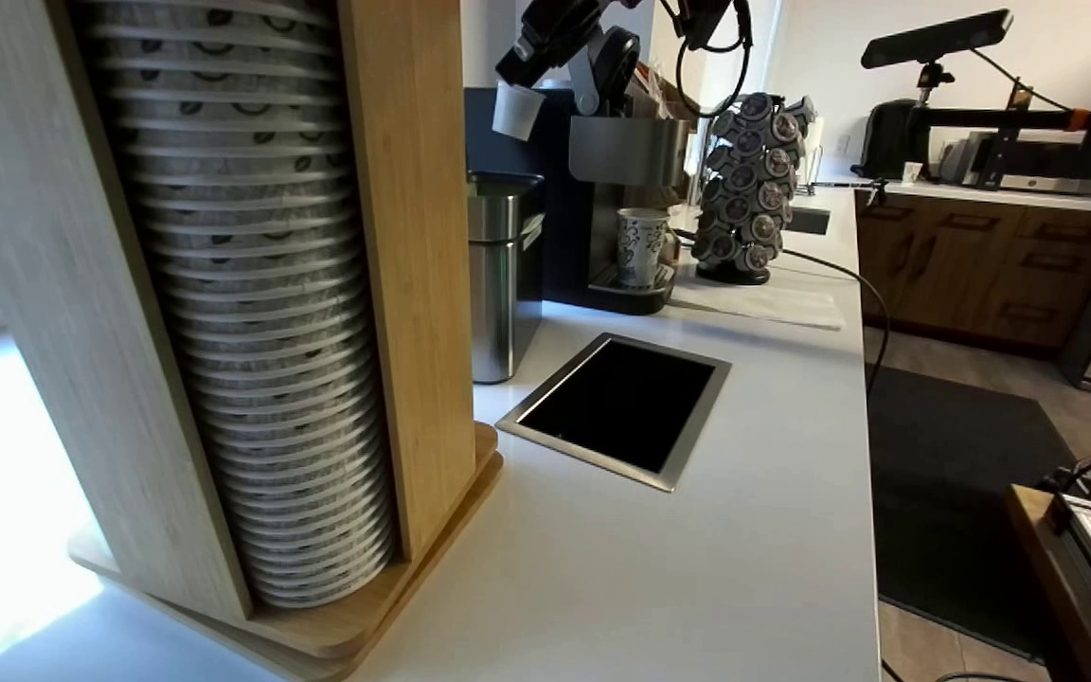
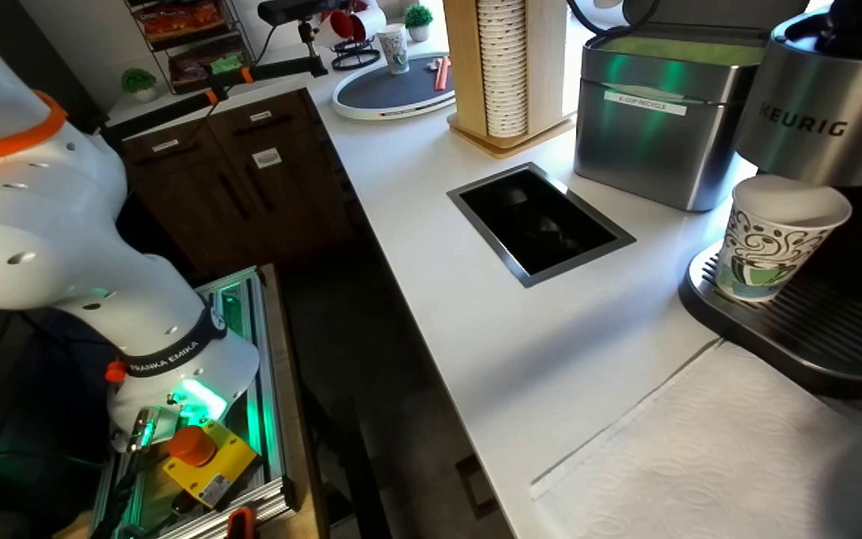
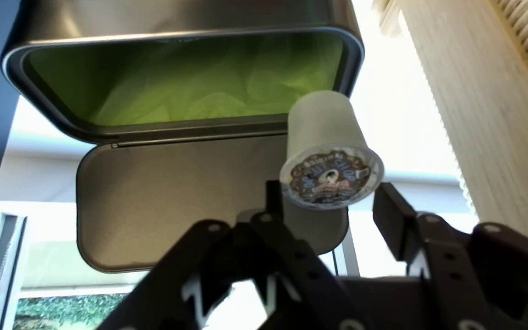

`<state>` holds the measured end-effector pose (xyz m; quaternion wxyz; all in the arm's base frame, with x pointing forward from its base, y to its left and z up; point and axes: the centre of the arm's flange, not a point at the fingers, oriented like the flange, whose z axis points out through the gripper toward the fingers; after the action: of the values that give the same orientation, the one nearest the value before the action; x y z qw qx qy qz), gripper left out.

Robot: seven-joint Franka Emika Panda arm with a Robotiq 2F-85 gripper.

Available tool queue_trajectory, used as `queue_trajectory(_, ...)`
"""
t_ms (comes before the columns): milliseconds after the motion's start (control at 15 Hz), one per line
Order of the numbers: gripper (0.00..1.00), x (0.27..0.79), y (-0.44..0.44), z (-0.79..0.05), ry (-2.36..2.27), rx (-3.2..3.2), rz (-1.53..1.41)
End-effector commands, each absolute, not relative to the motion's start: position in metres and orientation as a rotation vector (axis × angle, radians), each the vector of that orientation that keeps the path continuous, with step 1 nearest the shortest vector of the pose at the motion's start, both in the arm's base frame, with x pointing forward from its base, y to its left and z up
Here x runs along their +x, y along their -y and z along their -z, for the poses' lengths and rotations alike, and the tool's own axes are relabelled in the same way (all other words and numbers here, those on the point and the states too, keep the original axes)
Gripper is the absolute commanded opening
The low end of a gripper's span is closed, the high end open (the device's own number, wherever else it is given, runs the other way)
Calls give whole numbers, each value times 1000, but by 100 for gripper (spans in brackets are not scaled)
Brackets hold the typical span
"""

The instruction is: Take the small white container out of the coffee maker and place it in the recycling bin

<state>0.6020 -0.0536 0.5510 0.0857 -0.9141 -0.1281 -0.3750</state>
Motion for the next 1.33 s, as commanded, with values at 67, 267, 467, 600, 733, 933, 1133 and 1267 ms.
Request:
queue_trajectory(67, 27, 616, 48, -531, 294, -2696, 1219)
queue_trajectory(267, 27, 624, 49, -519, 247, -2696, 1256)
queue_trajectory(467, 27, 632, 48, -508, 205, -2689, 1285)
queue_trajectory(600, 27, 636, 45, -499, 190, -2694, 1295)
queue_trajectory(733, 27, 641, 43, -491, 181, -2700, 1300)
queue_trajectory(933, 27, 649, 40, -484, 165, -2704, 1317)
queue_trajectory(1133, 80, 654, 39, -477, 167, -2725, 1300)
queue_trajectory(1267, 92, 656, 39, -476, 171, -2727, 1298)
